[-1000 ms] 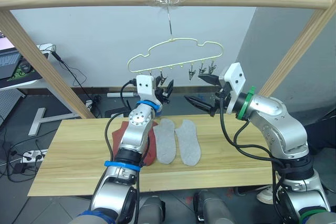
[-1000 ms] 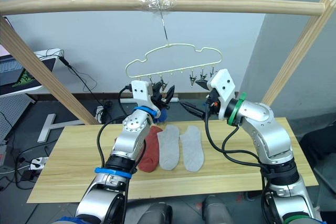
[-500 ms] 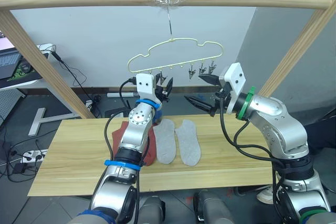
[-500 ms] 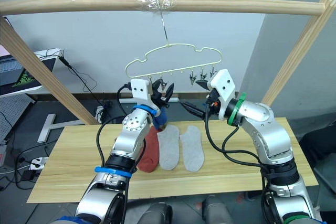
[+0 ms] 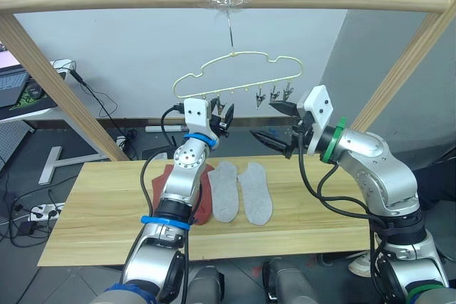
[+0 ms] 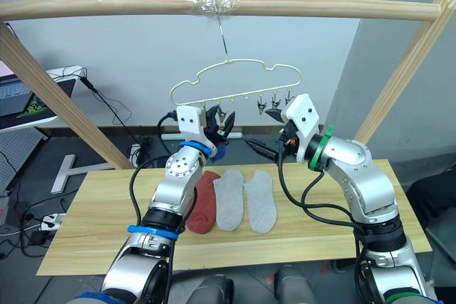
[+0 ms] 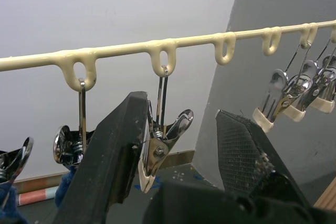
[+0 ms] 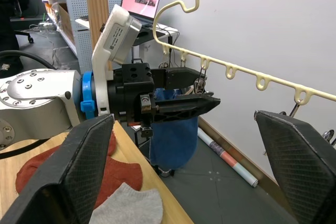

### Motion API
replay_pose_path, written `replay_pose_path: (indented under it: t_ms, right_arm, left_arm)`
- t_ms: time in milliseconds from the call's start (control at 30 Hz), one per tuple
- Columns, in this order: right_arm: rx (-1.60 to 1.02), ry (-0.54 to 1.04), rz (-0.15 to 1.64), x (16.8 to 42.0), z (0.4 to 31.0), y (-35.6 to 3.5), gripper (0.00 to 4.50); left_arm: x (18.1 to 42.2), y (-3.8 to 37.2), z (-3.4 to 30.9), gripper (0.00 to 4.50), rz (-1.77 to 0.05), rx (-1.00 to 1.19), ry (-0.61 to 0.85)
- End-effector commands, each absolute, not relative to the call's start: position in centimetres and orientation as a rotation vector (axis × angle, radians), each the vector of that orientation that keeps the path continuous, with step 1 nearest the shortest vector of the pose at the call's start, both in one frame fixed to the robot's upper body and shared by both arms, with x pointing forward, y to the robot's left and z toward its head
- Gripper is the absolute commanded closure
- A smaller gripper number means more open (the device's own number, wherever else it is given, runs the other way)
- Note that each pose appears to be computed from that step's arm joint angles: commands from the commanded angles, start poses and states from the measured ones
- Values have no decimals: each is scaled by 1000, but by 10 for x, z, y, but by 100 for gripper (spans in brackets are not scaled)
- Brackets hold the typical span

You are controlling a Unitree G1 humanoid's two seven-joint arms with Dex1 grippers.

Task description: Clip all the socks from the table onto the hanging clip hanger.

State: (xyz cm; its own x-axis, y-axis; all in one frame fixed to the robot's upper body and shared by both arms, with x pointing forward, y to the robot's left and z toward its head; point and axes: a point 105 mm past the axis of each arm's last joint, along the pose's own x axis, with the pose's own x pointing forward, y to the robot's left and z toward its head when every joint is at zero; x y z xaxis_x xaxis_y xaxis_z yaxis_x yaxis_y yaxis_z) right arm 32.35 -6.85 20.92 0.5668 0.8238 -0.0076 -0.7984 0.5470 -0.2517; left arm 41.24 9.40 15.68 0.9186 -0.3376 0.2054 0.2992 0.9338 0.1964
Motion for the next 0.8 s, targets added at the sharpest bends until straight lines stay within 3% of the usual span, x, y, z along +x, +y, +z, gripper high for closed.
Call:
replay_pose_path:
  t_ms: [33,133,267,533,667,800]
  right_arm:
    - [-242,-177,977,317,223,-67,0]
    - [-239,-177,976,317,223,-66,0]
    - [-239,-175,975,318,222,-66,0]
    - [-226,-168,967,319,220,-66,0]
    - [-283,-76,934,327,190,-66,0]
    - [-331,93,845,343,129,-71,0]
  left_arm:
    - [413,94,174,291,-331,162,-303]
    - [413,95,175,375,-329,162,-303]
    - [413,95,175,446,-331,160,-304]
    - [413,101,171,448,-318,149,-280]
    - [414,104,172,448,-319,78,-271]
    - [412,105,175,448,-345,-60,-249]
